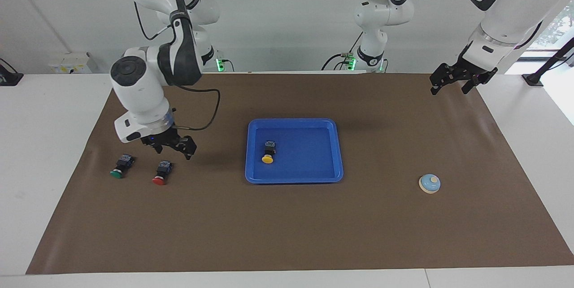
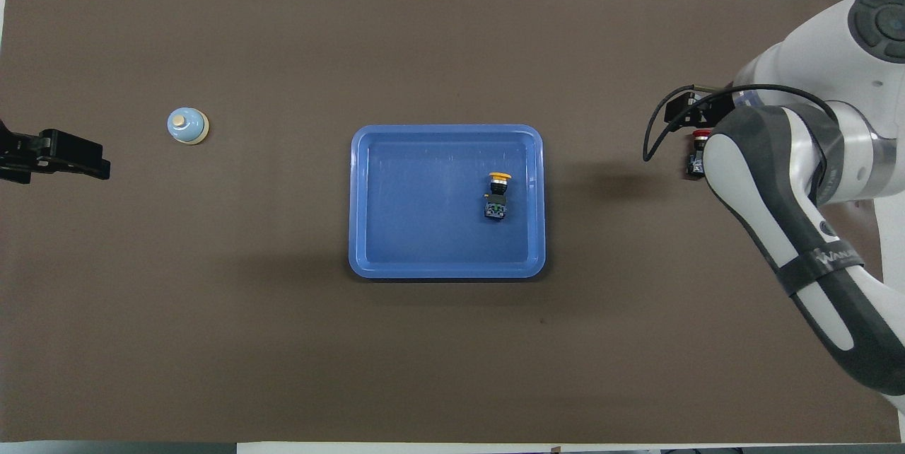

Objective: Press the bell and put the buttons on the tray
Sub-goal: 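Move the right gripper to the red button and grasp it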

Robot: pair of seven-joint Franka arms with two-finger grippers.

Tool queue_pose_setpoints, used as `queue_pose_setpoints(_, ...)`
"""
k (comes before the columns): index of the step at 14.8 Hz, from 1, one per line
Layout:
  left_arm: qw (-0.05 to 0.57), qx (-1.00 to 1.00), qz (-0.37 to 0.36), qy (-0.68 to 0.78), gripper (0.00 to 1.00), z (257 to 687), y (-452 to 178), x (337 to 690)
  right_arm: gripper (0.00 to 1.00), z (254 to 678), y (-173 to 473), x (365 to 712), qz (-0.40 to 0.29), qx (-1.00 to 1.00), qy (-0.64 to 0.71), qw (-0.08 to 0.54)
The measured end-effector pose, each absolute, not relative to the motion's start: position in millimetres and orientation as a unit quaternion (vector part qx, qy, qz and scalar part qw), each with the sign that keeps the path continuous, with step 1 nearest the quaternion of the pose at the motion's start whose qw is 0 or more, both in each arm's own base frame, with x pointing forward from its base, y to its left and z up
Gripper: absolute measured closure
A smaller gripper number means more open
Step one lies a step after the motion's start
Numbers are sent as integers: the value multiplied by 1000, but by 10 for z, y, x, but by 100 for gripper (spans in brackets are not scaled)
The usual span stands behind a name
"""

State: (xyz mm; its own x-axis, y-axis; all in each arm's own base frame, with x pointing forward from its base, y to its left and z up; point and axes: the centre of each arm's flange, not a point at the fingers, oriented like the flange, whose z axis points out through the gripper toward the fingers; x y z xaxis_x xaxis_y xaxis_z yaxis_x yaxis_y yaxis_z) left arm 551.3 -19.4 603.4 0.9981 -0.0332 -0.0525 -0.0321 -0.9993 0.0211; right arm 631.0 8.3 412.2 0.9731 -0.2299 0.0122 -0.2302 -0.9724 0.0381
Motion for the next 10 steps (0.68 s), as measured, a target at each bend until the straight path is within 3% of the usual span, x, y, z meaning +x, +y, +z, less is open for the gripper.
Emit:
queue_pose_setpoints(4, 10, 999, -26, -16, 0, 6034, -194, 5513, 0, 3622, -361, 6149, 13, 994, -105, 17)
queue_pose_setpoints(10, 10, 999, -26, -16, 0, 6034, -194, 5513, 0, 3081, -408, 6039, 35, 994, -105, 11)
